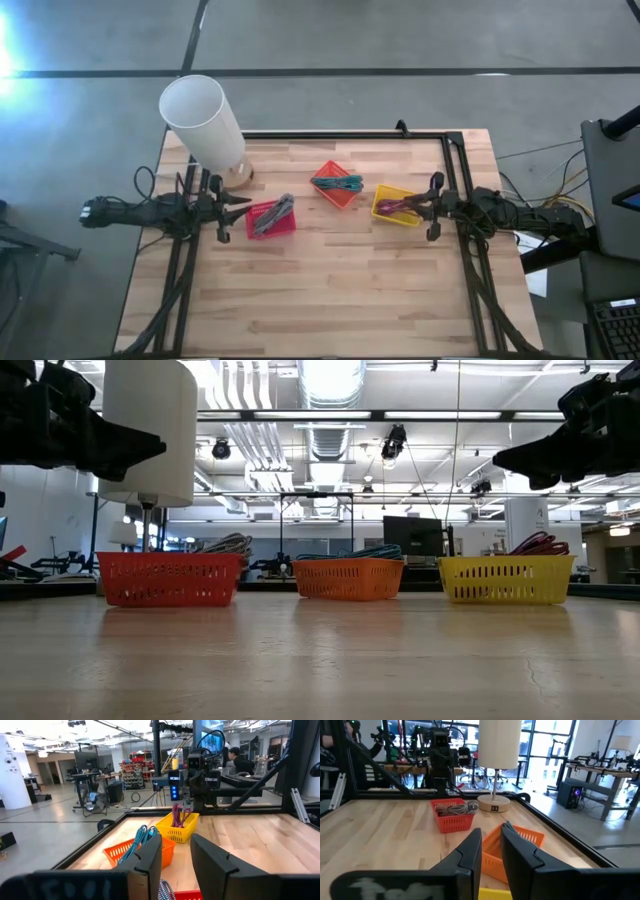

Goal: Pick & Place USB Port
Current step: Return to Home Position

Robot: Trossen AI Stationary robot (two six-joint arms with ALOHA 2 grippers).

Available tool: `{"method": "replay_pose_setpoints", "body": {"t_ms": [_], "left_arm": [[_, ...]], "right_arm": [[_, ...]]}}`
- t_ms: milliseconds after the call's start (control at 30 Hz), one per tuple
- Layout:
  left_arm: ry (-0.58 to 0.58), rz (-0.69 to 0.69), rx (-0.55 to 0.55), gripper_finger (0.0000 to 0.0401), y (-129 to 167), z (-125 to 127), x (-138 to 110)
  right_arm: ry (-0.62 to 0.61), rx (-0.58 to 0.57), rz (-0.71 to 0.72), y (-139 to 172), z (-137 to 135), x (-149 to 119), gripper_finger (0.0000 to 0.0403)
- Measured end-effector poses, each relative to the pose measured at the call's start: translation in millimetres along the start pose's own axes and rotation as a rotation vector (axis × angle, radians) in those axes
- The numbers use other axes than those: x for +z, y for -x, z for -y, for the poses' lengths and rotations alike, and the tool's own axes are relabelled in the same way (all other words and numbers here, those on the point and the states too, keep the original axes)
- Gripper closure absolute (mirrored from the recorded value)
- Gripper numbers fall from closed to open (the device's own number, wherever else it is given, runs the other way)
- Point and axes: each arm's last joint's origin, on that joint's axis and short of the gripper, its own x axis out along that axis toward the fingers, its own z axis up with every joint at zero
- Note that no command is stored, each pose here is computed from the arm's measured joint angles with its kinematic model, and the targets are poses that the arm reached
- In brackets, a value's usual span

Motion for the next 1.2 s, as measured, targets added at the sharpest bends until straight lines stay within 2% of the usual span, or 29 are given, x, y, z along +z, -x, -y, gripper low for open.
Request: {"method": "replay_pose_setpoints", "body": {"t_ms": [433, 900, 1200], "left_arm": [[0.001, -0.008, 0.001, 0.0293, 0.0, 0.0, -0.9], [0.000, -0.011, 0.003, 0.0293, 0.0, 0.0, -1.2], [0.000, -0.011, 0.003, 0.0293, 0.0, 0.0, -1.3]], "right_arm": [[0.000, 0.000, -0.002, -0.1, 0.0, -0.2, 0.0321], [0.001, 0.000, -0.002, -0.1, 0.0, -0.1, 0.0339], [0.001, 0.000, -0.002, -0.1, 0.0, -0.1, 0.0325]]}}
